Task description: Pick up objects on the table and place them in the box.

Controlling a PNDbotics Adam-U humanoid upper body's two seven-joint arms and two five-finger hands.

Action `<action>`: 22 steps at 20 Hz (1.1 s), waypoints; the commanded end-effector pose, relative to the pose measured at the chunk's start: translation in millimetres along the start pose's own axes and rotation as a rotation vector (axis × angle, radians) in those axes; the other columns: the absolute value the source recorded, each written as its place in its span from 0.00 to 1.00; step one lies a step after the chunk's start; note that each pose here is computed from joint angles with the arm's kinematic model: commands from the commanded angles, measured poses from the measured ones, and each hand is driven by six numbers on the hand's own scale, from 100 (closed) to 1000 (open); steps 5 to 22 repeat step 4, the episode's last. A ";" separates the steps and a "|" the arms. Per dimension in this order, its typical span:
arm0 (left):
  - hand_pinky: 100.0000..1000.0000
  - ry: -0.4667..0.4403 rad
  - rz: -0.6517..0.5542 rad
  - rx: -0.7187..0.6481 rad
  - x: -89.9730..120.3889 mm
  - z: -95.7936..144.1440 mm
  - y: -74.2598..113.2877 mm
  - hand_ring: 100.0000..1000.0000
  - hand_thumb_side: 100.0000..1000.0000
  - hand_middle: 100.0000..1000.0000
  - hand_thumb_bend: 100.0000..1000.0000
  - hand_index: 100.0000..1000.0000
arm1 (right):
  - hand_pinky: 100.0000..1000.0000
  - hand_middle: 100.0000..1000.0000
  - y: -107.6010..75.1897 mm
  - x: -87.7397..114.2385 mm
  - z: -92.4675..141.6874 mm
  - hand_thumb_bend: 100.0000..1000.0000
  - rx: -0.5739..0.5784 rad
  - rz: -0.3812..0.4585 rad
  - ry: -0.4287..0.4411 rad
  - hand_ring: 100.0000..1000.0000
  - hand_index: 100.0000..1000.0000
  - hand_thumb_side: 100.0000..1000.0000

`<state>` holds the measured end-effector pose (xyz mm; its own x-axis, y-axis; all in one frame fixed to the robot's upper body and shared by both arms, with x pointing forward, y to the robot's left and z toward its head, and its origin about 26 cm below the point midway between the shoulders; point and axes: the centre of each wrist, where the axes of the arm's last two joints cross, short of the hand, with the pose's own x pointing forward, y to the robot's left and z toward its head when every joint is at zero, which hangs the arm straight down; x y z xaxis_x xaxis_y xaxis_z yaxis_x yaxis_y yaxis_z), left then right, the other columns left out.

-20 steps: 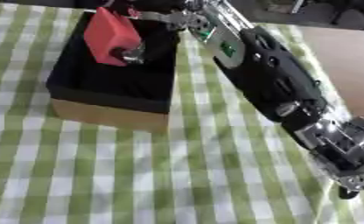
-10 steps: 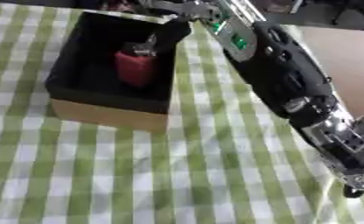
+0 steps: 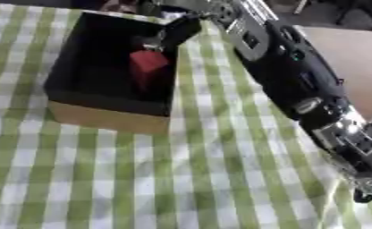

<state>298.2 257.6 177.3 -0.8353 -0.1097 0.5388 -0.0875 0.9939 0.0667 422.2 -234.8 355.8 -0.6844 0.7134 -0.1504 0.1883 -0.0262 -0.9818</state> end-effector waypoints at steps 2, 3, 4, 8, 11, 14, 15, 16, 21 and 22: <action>0.82 -0.018 -0.015 0.014 4.8 -2.5 4.4 0.48 0.76 0.62 0.08 0.73 | 0.84 0.81 -47.6 14.4 41.0 0.00 -0.219 -0.021 0.010 0.77 1.00 0.83; 0.82 -0.017 -0.018 0.017 4.8 -2.3 5.0 0.48 0.76 0.62 0.08 0.73 | 0.83 0.77 -53.2 19.3 50.7 0.00 -0.261 -0.046 0.015 0.75 0.97 0.82; 0.82 -0.017 -0.021 0.020 4.7 -2.1 5.7 0.48 0.76 0.62 0.08 0.73 | 0.82 0.76 -58.1 24.0 60.7 0.00 -0.305 -0.078 0.021 0.73 0.95 1.00; 0.82 -0.017 -0.021 0.020 4.7 -2.1 5.7 0.48 0.76 0.62 0.08 0.73 | 0.82 0.76 -58.1 24.0 60.7 0.00 -0.305 -0.078 0.021 0.73 0.95 1.00; 0.82 -0.017 -0.021 0.020 4.7 -2.1 5.7 0.48 0.76 0.62 0.08 0.73 | 0.82 0.76 -58.1 24.0 60.7 0.00 -0.305 -0.078 0.021 0.73 0.95 1.00; 0.82 -0.017 -0.021 0.020 4.7 -2.1 5.7 0.48 0.76 0.62 0.08 0.73 | 0.82 0.76 -58.1 24.0 60.7 0.00 -0.305 -0.078 0.021 0.73 0.95 1.00; 0.82 -0.017 -0.021 0.020 4.7 -2.1 5.7 0.48 0.76 0.62 0.08 0.73 | 0.82 0.76 -58.1 24.0 60.7 0.00 -0.305 -0.078 0.021 0.73 0.95 1.00; 0.82 -0.017 -0.021 0.020 4.7 -2.1 5.7 0.48 0.76 0.62 0.08 0.73 | 0.82 0.76 -58.1 24.0 60.7 0.00 -0.305 -0.078 0.021 0.73 0.95 1.00; 0.82 -0.017 -0.021 0.020 4.7 -2.1 5.7 0.48 0.76 0.62 0.08 0.73 | 0.82 0.76 -58.1 24.0 60.7 0.00 -0.305 -0.078 0.021 0.73 0.95 1.00; 0.82 -0.017 -0.021 0.020 4.7 -2.1 5.7 0.48 0.76 0.62 0.08 0.73 | 0.82 0.76 -58.1 24.0 60.7 0.00 -0.305 -0.078 0.021 0.73 0.95 1.00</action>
